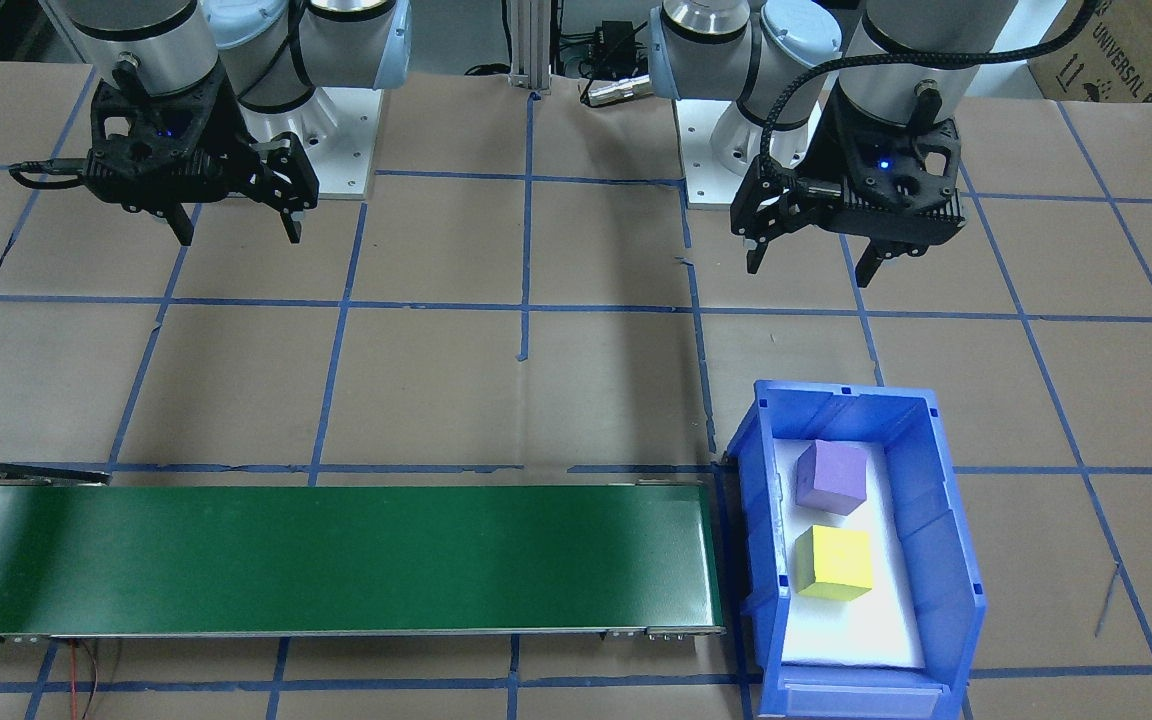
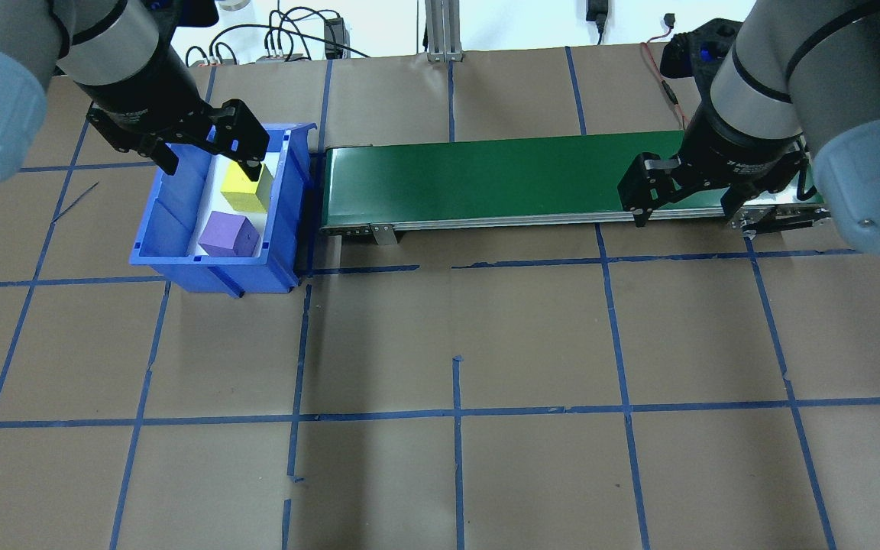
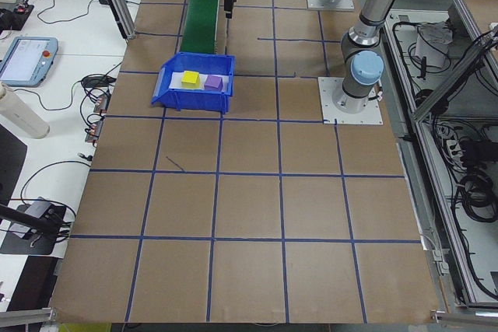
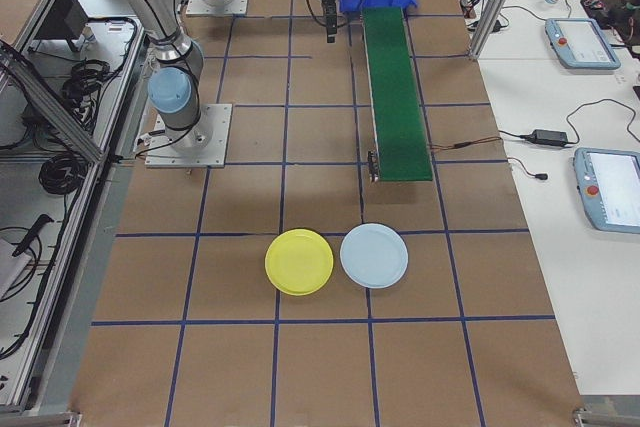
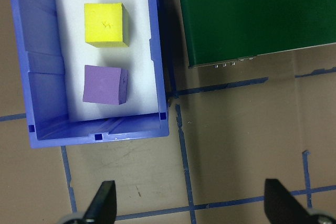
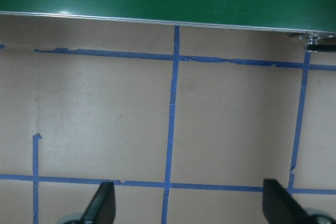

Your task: Move block left to right into plate

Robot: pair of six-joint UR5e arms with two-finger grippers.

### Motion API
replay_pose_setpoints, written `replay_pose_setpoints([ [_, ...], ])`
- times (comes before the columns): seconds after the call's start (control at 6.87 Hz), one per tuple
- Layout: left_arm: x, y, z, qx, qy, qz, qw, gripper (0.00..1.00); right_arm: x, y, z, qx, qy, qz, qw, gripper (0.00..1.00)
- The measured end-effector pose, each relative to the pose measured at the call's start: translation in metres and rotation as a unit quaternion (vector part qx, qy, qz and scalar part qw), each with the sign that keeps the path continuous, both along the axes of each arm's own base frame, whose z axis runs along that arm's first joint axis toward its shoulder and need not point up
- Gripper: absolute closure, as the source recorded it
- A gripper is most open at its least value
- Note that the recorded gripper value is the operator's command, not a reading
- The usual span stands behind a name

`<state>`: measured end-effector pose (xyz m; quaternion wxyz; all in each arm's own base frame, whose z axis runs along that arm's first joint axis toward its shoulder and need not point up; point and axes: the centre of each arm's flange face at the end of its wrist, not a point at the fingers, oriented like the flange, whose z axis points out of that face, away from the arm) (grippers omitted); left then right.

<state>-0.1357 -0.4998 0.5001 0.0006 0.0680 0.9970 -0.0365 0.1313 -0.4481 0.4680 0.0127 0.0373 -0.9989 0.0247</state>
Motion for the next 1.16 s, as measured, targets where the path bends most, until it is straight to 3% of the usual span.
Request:
replay_pose_setpoints([
  [0.44,0.0,0.0,0.0,0.0,0.0,0.0,1.0,0.0,-0.001,-0.001,0.001,0.0,0.003,0.001,1.0,0.0],
  [0.73,0.006,-0.009,-0.014,0.012,-0.001,0.005,1.0,0.0,-0.003,-0.001,0.002,-0.001,0.007,0.002,1.0,0.0],
  [1.16,0.064,-0.077,-0.08,0.026,0.0,0.019,0.999,0.01,-0.004,0.0,0.002,-0.001,0.012,0.008,1.0,0.0],
])
